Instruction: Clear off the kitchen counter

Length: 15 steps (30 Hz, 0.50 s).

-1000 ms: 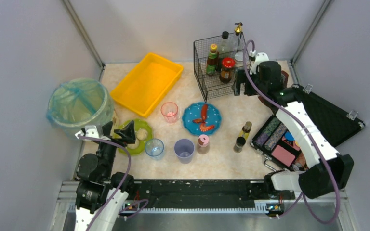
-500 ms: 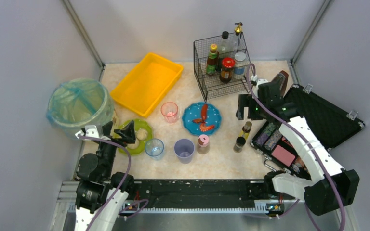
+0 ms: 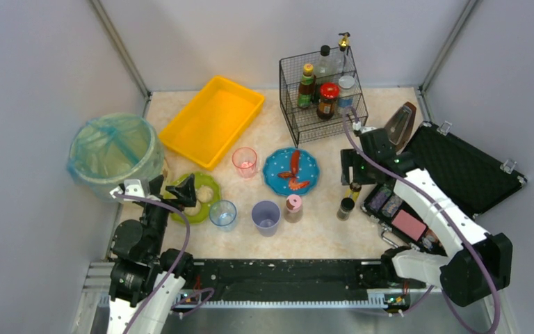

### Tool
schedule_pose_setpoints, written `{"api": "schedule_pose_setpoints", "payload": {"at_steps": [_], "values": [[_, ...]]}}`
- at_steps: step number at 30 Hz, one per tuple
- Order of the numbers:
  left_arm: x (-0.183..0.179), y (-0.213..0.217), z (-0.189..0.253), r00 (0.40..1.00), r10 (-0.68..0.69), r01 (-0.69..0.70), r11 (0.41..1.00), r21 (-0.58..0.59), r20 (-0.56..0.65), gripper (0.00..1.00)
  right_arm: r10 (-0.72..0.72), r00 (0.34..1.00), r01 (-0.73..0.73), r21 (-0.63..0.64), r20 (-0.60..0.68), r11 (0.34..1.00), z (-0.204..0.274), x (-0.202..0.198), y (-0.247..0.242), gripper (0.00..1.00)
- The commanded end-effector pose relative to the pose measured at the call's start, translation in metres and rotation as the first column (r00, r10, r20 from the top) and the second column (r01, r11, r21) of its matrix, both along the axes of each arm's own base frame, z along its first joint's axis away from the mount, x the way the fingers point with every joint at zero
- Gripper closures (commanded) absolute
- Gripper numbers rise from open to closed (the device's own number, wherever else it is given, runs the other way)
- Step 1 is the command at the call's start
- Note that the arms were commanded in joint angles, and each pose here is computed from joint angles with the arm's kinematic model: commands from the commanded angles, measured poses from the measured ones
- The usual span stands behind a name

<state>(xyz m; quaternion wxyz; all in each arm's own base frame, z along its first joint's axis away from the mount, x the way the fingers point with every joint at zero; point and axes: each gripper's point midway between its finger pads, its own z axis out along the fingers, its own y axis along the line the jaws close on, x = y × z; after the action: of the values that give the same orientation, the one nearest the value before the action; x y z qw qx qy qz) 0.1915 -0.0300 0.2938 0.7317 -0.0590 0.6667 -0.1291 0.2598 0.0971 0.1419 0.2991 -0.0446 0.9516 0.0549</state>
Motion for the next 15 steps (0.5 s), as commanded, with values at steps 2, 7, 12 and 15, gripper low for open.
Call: {"api": "schedule_pose_setpoints", "payload": {"at_steps": [2,7,12,15], "values": [[0.001,-0.003,0.01,0.999,-0.012,0.012,1.0,-0.01,0.031,0.02,-0.024,1.0,0.024,-0.029,0.003,0.999,-0.009,0.005,0.0,0.3],[0.001,-0.003,0.011,0.999,-0.014,0.015,1.0,-0.011,0.033,0.01,-0.011,1.0,0.01,-0.02,-0.015,1.0,-0.011,0.003,0.004,0.47],[0.0,-0.003,0.011,0.999,-0.016,0.017,1.0,-0.012,0.036,0.02,-0.009,1.0,0.009,-0.02,-0.017,1.0,-0.004,0.003,0.004,0.76],[-0.001,-0.003,0.012,0.999,-0.017,0.018,1.0,-0.013,0.041,0.02,-0.007,1.0,0.007,-0.018,-0.004,1.0,0.003,0.006,0.005,0.93]]}}
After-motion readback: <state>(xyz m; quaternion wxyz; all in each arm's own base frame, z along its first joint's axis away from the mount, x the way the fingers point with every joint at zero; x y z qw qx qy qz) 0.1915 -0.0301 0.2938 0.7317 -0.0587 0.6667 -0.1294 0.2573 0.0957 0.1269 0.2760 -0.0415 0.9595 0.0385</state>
